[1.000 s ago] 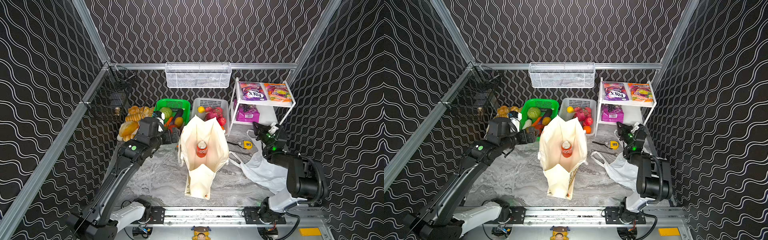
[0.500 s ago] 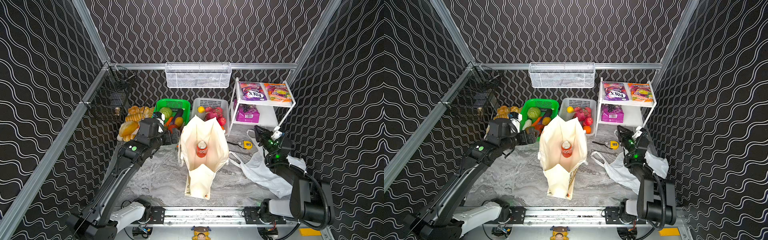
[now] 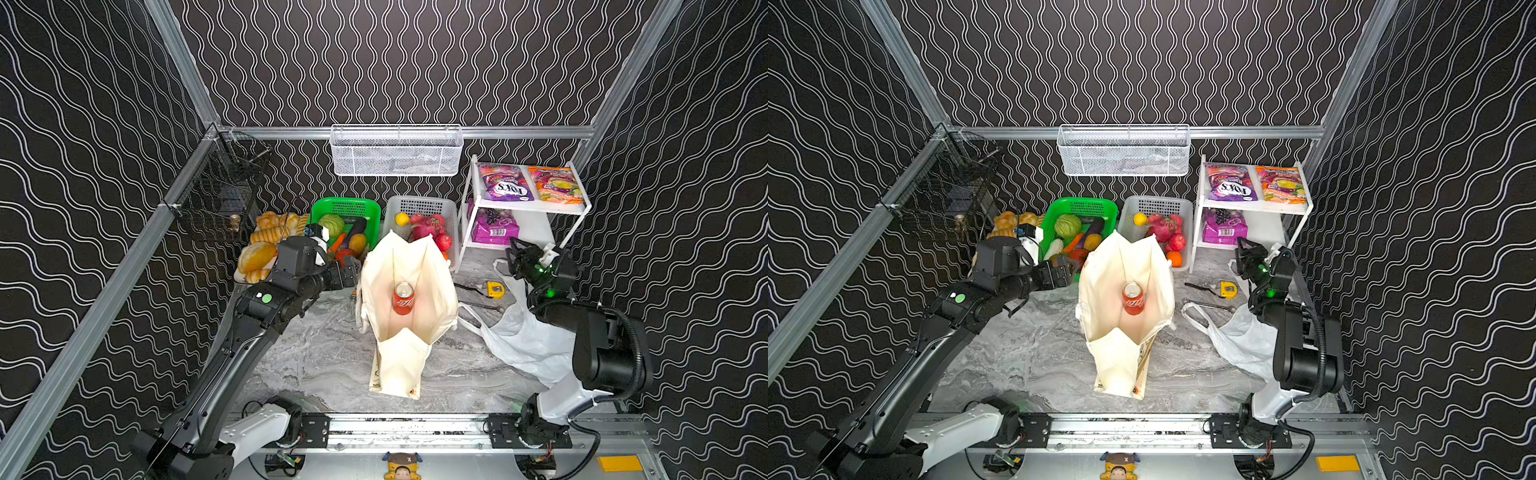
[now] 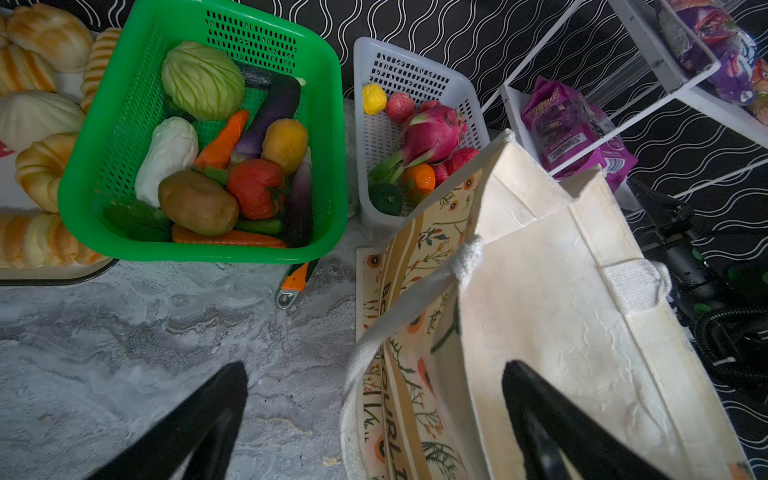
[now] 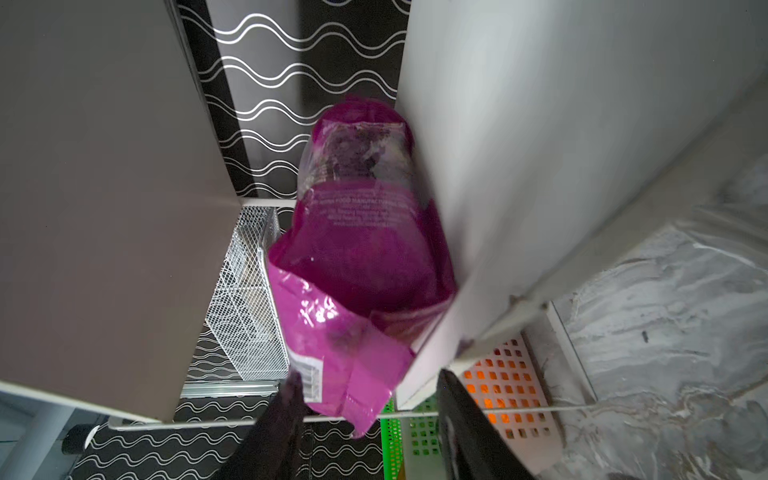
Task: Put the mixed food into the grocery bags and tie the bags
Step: 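Grasp the purple grape snack bag on the shelf with the right gripper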
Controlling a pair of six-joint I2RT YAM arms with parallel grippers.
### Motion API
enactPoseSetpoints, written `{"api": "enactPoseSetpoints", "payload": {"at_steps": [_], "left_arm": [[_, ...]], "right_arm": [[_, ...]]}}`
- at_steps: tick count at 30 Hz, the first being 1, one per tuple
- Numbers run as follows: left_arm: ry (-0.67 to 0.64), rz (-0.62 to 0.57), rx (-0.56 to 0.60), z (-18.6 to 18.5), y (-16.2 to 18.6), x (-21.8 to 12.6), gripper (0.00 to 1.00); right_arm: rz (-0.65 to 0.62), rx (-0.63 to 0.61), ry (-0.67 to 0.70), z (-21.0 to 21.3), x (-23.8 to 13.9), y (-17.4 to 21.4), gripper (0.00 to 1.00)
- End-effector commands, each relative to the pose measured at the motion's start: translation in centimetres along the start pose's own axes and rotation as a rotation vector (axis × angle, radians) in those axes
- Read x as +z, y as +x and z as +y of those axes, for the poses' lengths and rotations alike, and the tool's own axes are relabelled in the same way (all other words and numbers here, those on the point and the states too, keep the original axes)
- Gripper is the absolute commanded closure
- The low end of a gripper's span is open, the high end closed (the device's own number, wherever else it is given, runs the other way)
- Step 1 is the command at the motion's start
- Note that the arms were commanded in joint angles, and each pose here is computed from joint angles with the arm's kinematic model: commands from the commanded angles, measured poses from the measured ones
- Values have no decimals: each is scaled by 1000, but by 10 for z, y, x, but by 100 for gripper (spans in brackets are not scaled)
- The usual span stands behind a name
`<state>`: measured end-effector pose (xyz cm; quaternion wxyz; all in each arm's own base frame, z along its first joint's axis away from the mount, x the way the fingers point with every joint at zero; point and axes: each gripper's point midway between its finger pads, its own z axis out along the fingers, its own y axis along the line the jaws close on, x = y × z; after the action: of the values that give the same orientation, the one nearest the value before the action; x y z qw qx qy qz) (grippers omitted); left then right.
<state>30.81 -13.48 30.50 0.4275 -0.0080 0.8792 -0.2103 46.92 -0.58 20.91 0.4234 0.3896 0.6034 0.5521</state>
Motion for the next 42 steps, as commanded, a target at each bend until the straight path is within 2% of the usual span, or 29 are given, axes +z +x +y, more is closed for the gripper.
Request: {"api": "enactPoseSetpoints", "payload": {"at_steps": [1, 5, 10, 12, 18, 26, 27, 30, 32, 35, 42], "left_arm": [[-5, -21, 9, 0, -5, -4, 1], [-5, -19, 3, 1, -4, -3, 1], [1, -19, 3, 0, -5, -4, 1], [-4, -21, 3, 1, -5, -4, 1], [-6, -25, 4, 1, -5, -6, 1], [5, -18, 1, 0, -3, -3, 1], [5, -13, 3, 0, -2, -2, 1], [7, -13, 7, -1, -4, -3, 1], [9, -19, 6, -1, -4, -4, 1], [13, -27, 8, -2, -5, -6, 1], [18, -18, 6, -3, -4, -4, 1]], "right_arm": [[14, -20, -85, 22, 4, -1, 51], [16, -18, -80, 19, 6, -1, 67], [21, -22, -80, 15, 5, 0, 93], [17, -32, -71, 14, 2, 1, 100], [-16, -96, -33, 18, -16, 6, 100], [-25, -80, 5, 8, -41, 18, 100], [-11, -81, 5, 8, -41, 19, 96], [18, -86, -4, 11, -44, 20, 61], [16, -84, 2, 10, -47, 18, 45], [36, -103, 25, 9, -46, 15, 33], [72, -87, 64, 7, -28, 6, 15]]}}
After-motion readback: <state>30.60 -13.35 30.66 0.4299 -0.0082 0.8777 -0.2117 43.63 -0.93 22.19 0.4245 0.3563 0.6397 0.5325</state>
